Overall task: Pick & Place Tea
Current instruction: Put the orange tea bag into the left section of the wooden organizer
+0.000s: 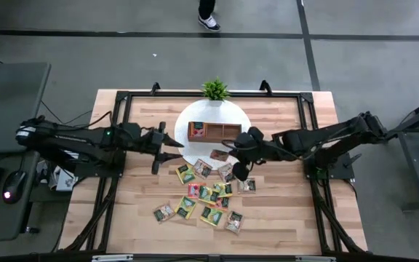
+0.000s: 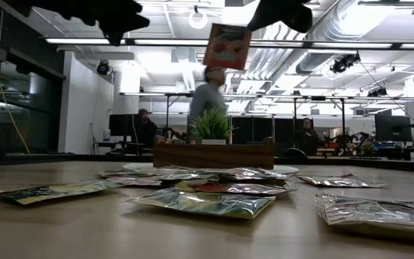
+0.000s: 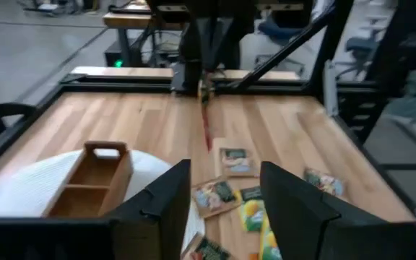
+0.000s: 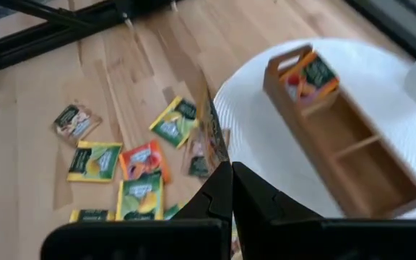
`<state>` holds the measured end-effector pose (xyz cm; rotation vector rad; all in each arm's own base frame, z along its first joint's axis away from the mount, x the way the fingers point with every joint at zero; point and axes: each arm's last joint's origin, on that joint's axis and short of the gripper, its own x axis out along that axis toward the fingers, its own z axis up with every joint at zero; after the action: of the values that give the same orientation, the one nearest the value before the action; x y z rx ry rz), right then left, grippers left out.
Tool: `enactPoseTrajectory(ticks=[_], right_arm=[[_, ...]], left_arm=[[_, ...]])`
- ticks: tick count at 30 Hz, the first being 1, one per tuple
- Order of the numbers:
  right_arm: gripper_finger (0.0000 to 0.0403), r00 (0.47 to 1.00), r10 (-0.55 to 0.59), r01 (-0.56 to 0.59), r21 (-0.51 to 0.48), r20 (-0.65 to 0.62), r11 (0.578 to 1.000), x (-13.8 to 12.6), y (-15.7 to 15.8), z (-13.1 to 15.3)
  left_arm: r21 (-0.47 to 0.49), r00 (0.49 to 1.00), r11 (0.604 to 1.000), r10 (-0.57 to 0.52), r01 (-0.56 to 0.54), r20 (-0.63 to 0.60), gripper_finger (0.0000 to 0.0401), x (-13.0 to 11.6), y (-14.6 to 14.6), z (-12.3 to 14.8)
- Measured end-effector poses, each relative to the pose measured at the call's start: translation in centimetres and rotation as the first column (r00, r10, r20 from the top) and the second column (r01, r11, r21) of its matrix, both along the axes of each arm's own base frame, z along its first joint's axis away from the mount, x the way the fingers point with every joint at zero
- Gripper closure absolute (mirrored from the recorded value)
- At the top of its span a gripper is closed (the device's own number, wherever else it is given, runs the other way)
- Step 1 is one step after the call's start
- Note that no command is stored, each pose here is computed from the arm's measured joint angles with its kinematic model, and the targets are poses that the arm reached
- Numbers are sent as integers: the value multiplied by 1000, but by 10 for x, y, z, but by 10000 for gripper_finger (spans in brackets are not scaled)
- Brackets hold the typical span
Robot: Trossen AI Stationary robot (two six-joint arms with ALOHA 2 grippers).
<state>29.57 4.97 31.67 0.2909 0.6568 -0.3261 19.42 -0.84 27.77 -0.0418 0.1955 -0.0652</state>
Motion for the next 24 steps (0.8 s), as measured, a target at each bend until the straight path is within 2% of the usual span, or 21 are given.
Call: enactPoseTrajectory(ticks=[5, 9, 13, 17, 24], right_arm=[[403, 999, 27, -26, -43, 20, 999, 3, -6, 9], [403, 999, 44, -43, -48, 24, 998, 4, -8, 11], [403, 998, 51, -50, -53, 23, 997, 4, -8, 11], [403, 998, 56, -54, -57, 24, 997, 4, -7, 12], [403, 998, 64, -62, -67, 23, 996, 4, -7, 12]], left_arm=[[-57, 1000, 998, -13, 12, -10, 171, 21, 12, -11], [-89, 995, 996, -16, 25, 100, 140, 36, 20, -8], [-95, 995, 995, -2, 11, 96, 133, 51, 25, -12], [-104, 998, 994, -34, 40, 62, 133, 68, 28, -15], [-102, 995, 992, -73, 80, 66, 132, 95, 30, -6]])
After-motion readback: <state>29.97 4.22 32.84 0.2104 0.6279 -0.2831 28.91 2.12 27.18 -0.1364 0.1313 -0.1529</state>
